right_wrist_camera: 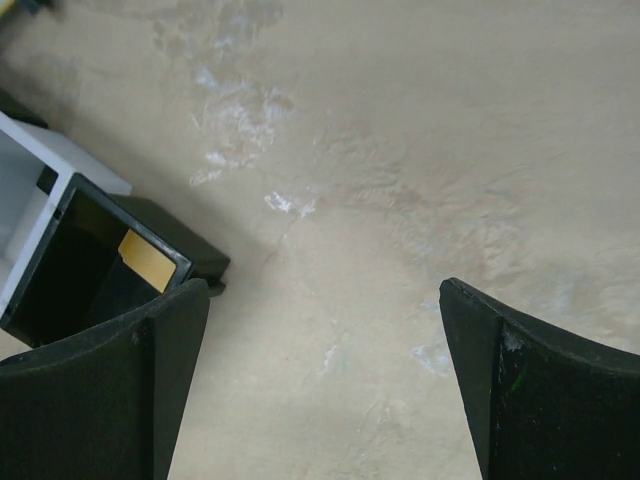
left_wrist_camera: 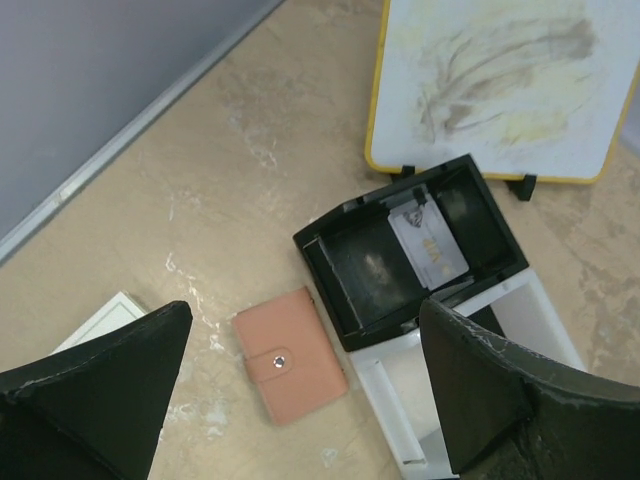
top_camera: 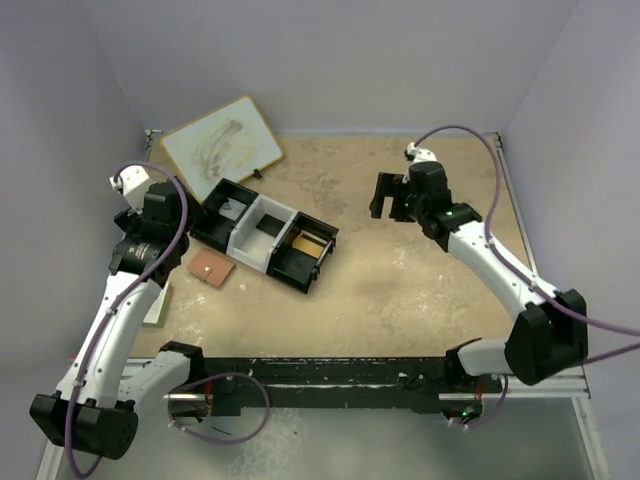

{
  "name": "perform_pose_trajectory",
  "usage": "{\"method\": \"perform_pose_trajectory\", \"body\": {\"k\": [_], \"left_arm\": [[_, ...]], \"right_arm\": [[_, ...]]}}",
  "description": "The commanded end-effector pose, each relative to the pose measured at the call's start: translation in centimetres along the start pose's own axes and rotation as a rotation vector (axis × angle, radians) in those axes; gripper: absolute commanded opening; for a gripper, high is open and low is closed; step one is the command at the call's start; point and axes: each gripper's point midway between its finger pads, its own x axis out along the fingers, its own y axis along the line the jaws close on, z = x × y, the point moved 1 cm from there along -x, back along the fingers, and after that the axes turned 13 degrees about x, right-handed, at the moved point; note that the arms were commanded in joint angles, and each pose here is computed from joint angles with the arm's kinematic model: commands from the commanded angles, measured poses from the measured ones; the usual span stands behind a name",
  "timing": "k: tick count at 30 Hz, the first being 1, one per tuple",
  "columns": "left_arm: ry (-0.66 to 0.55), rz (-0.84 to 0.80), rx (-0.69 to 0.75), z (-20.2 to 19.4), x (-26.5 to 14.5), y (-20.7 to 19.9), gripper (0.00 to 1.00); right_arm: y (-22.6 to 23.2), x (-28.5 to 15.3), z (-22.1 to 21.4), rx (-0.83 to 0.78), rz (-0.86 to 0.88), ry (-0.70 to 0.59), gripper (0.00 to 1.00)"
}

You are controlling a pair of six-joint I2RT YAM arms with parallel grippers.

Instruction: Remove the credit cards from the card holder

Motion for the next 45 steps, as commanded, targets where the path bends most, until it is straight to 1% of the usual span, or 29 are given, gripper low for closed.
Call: {"method": "perform_pose_trajectory", "body": {"k": [1,4,11,17,21,26,35,40,45], "left_arm": [[0.08,-0.083,-0.041,-2.1,1.4,-1.2,0.94],[0.125,-0.095,-0.06,-3.9,2.0,-1.0,0.95],[0.206,-0.14,-0.118,-7.2,2.7,-1.4,0.96],[0.257,-0.173,-0.137,-8.5,3.0,-2.2,0.96],[0.277,-0.185,-0.149,-9.1,3.1,-2.6,0.96],[0.307,-0.202,-0.154,-9.9,3.3,-3.0,0.96],[0.335,-0.263,-0.172,-10.4,3.5,-4.4,0.95],[0.348,-0.271,-0.167,-10.8,3.6,-4.6,0.95],[0.367,-0.272,-0.163,-11.5,4.0,-4.9,0.95]], "right_arm": [[2.7,1.6,-1.5,0.074,0.046,0.022,1.0],[4.0,2.6,-3.5,0.092,0.063,0.076,1.0],[6.9,3.8,-6.6,0.11,0.103,0.155,1.0],[10.0,5.2,-9.1,0.036,0.163,0.235,1.0],[10.8,6.7,-10.5,0.002,0.144,0.277,1.0],[9.4,8.7,-10.8,-0.006,0.016,0.266,1.0],[6.0,10.8,-9.2,-0.152,-0.195,0.189,1.0],[4.2,11.0,-8.6,-0.149,-0.233,0.165,1.0],[1.3,11.5,-7.2,-0.115,-0.279,0.146,1.0]]}}
